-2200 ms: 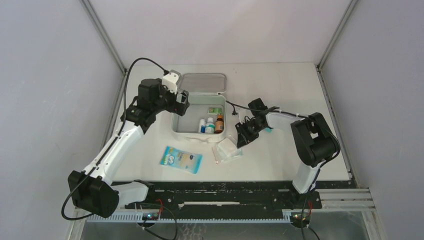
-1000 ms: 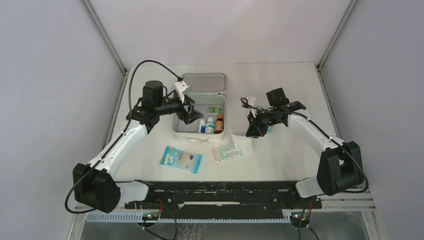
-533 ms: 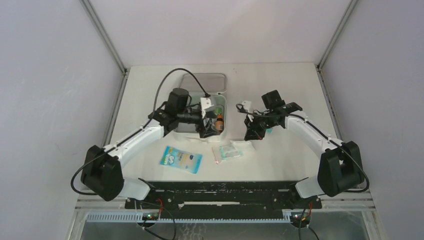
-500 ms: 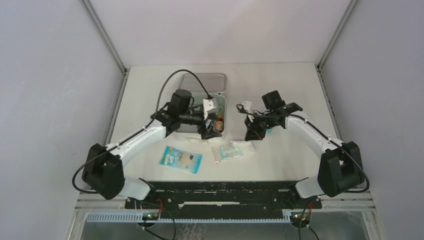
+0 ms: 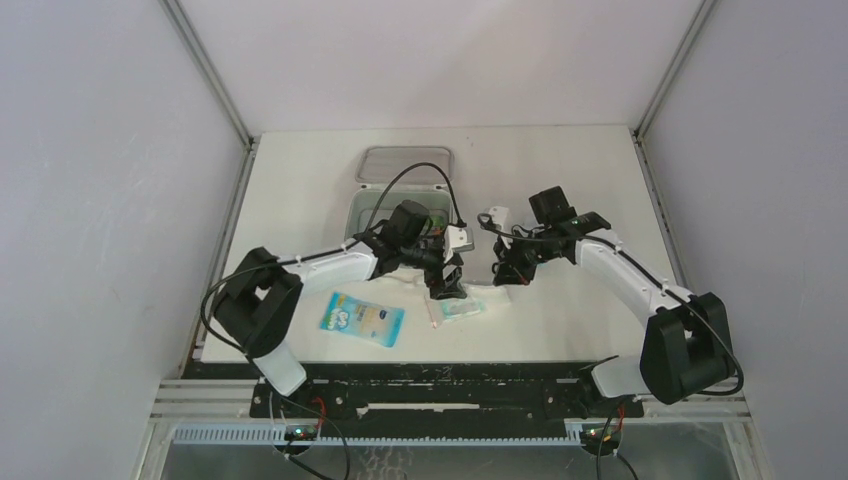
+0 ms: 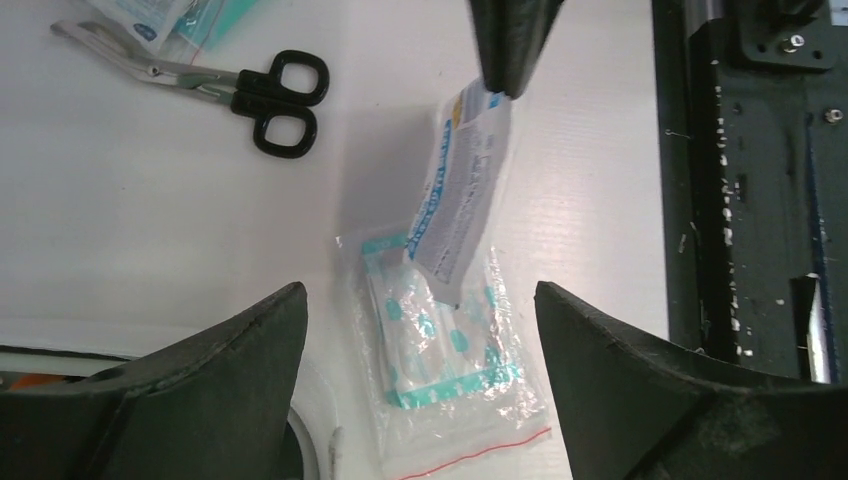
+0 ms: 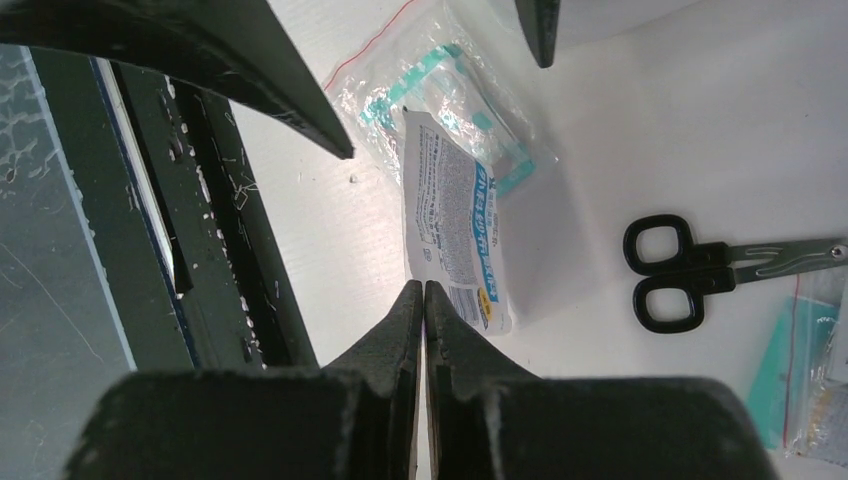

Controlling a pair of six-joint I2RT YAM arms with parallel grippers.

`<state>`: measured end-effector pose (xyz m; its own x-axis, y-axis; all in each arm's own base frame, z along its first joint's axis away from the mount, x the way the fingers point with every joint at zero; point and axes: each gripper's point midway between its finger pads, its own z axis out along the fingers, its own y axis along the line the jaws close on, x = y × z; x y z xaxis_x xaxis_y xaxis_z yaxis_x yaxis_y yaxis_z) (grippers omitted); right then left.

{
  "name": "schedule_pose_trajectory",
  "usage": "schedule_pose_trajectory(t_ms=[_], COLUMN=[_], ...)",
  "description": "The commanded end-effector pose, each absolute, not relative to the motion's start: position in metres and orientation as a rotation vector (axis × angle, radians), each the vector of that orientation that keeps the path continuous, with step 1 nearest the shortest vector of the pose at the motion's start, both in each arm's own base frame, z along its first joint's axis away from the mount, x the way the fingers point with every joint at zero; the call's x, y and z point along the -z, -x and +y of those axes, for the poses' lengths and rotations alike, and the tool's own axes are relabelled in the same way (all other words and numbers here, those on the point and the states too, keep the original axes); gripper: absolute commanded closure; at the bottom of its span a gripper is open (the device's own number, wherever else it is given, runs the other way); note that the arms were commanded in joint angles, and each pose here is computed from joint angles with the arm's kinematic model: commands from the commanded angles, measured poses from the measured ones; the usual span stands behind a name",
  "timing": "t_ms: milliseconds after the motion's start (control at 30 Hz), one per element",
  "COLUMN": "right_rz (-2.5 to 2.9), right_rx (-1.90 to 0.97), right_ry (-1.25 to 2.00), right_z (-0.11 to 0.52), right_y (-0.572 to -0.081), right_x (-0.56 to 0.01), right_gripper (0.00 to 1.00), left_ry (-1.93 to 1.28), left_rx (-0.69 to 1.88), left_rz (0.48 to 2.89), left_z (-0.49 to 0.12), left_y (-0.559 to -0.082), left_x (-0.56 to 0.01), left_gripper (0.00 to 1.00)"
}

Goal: Organize the medicine kit

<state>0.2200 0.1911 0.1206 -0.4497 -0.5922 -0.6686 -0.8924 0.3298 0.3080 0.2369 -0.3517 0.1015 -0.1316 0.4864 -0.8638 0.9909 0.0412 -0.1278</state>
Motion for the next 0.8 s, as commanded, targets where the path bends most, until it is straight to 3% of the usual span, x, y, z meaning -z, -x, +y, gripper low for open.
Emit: schedule_pose_trajectory(t_ms=[0, 400, 767], right_rz=[2.101, 2.105, 2.102], right_rx=[-0.899, -0.898, -0.885], right_ry=[1.285, 1.264, 1.231], right_z=[0.191, 0.189, 0.187], right_y=[-0.226, -0.229, -0.232], right_x=[-0.132, -0.131, -0.137], right_gripper=[1.00, 1.00, 1.00], left_ry=[-1.447, -1.505, -1.573], left_rx=[1.001, 1.140, 1.174], left_rz=[1.605, 1.589, 1.577], left_z=[-0.372, -0.389, -0.389], left_y=[-0.255, -0.236, -0.224], left_x=[-0.116, -0.095, -0.094], left_gripper=[0.13, 0.36, 0.70])
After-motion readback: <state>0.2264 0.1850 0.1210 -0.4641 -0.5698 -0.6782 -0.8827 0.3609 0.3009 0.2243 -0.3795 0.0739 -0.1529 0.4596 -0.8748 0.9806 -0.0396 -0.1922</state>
